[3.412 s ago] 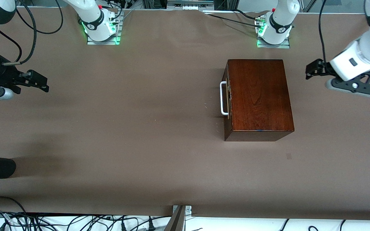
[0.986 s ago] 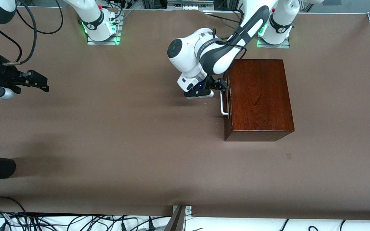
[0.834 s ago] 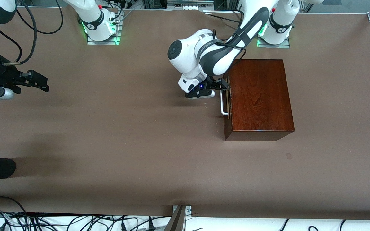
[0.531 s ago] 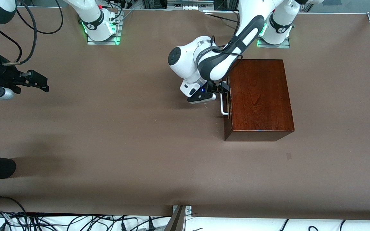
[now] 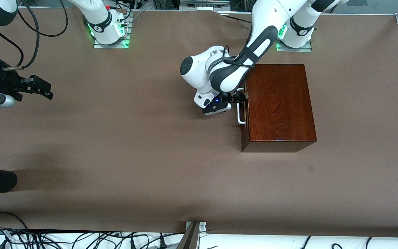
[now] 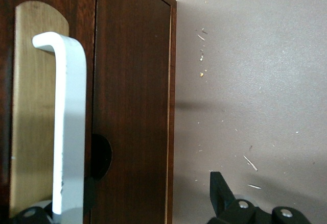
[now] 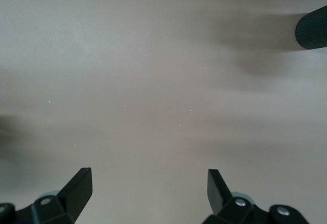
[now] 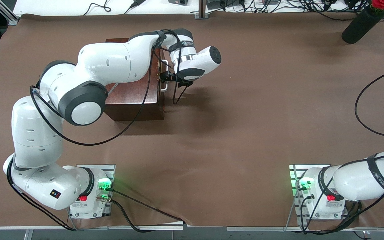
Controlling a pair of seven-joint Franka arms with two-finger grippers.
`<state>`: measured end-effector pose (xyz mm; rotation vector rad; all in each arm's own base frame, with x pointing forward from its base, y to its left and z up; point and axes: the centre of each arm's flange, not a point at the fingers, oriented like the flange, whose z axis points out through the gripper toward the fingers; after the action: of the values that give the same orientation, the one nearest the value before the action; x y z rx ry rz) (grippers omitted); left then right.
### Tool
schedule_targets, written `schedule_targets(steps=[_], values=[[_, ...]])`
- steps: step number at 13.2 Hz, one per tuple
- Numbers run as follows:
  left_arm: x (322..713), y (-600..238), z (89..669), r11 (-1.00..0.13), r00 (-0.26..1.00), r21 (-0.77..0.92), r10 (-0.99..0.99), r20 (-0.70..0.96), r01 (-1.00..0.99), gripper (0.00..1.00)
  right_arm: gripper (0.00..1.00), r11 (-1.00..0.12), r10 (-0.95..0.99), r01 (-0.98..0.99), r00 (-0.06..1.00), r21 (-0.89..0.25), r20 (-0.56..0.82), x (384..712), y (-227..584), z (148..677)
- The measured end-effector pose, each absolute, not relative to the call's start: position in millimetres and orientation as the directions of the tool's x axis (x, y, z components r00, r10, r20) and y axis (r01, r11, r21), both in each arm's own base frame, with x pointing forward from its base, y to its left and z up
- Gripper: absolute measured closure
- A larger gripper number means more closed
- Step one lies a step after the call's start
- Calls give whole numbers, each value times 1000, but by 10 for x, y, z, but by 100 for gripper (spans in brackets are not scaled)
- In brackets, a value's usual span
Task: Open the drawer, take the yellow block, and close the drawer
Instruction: 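Pull the drawer open by its handle with the left gripper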
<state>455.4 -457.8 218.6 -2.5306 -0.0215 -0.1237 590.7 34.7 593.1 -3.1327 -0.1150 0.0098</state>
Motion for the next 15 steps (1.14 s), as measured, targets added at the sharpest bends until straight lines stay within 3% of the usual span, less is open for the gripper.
schedule_targets(steps=[15], values=[[4522, -5149, 2448, -931, 988, -359, 1, 153, 56, 0, 0, -997, 73, 73, 997, -7, -6, 5907, 346, 5931]])
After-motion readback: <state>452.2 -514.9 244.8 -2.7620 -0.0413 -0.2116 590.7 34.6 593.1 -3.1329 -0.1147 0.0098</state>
